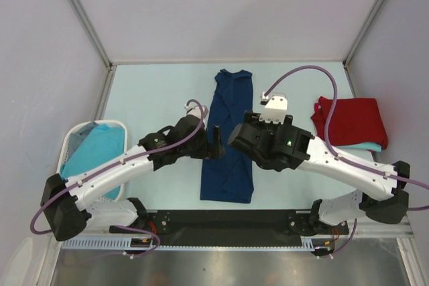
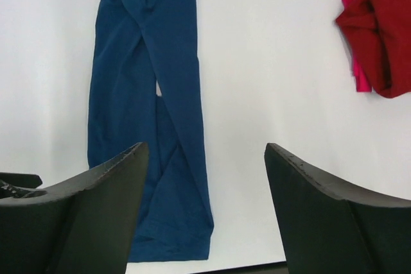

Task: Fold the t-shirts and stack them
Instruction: Rotate the tshirt 95 degrees

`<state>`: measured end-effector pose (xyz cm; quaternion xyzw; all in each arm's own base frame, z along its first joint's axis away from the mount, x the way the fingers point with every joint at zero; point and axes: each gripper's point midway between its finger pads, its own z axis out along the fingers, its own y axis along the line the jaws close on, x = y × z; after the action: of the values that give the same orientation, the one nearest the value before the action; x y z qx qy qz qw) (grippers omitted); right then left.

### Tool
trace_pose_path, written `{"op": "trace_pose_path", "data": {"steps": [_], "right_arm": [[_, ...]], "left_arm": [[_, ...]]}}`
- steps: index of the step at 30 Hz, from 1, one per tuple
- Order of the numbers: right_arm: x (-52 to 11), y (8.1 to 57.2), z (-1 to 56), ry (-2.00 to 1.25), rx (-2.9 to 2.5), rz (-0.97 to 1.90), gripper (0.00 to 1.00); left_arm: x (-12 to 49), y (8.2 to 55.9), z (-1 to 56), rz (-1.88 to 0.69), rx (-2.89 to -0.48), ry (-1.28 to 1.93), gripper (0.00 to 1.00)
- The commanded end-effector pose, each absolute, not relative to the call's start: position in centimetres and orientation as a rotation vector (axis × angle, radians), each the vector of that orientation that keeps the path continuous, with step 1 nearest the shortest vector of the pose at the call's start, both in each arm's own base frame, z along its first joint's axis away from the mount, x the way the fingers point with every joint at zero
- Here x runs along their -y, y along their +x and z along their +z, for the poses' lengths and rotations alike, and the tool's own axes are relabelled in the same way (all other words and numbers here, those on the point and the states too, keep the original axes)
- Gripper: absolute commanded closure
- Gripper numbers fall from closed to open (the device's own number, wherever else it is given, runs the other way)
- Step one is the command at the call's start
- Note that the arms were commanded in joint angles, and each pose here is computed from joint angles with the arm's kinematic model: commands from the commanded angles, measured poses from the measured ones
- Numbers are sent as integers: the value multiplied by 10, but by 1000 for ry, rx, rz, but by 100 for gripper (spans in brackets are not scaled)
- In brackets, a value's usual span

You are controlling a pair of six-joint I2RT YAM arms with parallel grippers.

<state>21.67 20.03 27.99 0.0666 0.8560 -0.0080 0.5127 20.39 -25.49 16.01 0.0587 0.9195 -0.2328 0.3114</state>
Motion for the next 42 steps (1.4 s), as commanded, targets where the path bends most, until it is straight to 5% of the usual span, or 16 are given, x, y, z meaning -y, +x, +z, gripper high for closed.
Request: {"op": "trace_pose_path", "data": {"steps": [1, 5, 8, 19, 24, 42], "right_arm": [[-200, 222, 307, 189, -1943, -48, 18], [-203, 221, 317, 182, -1924, 14, 12], [-217, 220, 320, 73, -1930, 81, 6], [-213, 255, 266, 40, -2046, -81, 6], [-209, 272, 251, 62, -2089, -65, 6], [-199, 306, 228, 39, -2150, -63, 7]], "left_arm": [[280, 202, 182, -732, -2430, 199, 0], [291, 189, 177, -871, -2438, 223, 1], [286, 195, 181, -843, -2374, 230, 10], [302, 203, 113, -486, -2563, 466, 10], [302, 196, 83, -387, -2602, 531, 20], [328, 153, 43, -359, -2636, 732, 32]]}}
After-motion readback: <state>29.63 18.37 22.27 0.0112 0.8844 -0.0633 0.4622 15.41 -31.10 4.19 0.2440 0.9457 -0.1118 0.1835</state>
